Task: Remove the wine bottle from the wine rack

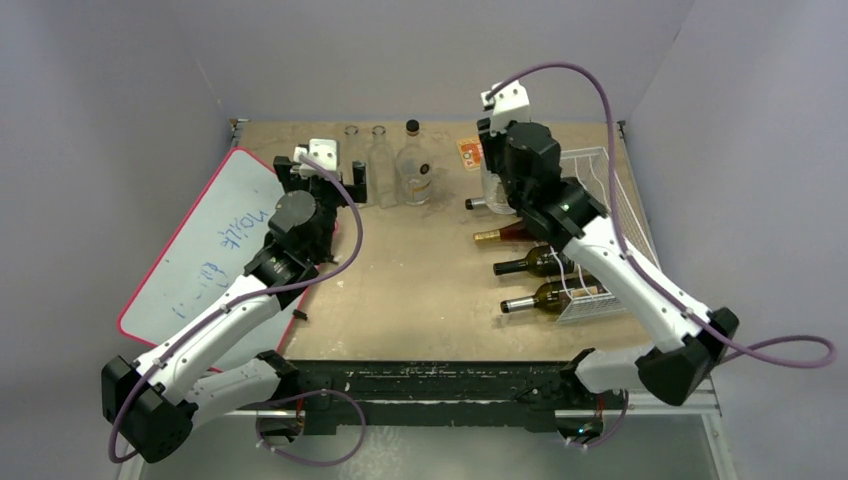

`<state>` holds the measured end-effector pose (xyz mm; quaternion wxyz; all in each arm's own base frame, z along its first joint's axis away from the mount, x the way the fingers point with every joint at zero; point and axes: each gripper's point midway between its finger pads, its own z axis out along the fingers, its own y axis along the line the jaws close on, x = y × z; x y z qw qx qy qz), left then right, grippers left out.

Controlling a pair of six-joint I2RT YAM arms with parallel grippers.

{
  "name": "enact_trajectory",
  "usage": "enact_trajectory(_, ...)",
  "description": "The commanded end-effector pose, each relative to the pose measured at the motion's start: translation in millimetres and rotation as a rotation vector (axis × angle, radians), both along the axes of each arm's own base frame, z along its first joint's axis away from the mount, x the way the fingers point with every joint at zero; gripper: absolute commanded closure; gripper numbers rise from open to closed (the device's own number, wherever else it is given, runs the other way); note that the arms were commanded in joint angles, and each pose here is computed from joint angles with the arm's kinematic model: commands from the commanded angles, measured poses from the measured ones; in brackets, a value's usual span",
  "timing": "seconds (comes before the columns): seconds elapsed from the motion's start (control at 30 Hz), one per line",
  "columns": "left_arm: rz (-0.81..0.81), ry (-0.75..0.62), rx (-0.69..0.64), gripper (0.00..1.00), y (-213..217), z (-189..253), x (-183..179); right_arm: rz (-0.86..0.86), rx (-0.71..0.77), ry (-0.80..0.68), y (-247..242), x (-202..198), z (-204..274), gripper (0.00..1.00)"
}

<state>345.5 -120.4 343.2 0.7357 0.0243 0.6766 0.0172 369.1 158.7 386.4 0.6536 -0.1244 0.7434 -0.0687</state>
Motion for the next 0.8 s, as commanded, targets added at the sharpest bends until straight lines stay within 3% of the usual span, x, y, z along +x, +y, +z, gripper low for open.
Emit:
enact_trajectory(0.0,0.009,-0.074,-0.043,0.0,6,27,-7,0.035,0.321,-0.323,9,17,104,1.0)
enact_trajectory(0.2,0.01,-0.076,-0.042,0.0,5,27,-7,0.054,0.323,-0.322,39,57,91,1.0)
enact_trajectory(0.77,-0.003,-0.076,-0.032,0.0,3,31,-6,0.123,0.362,-0.301,63,150,18,1.0)
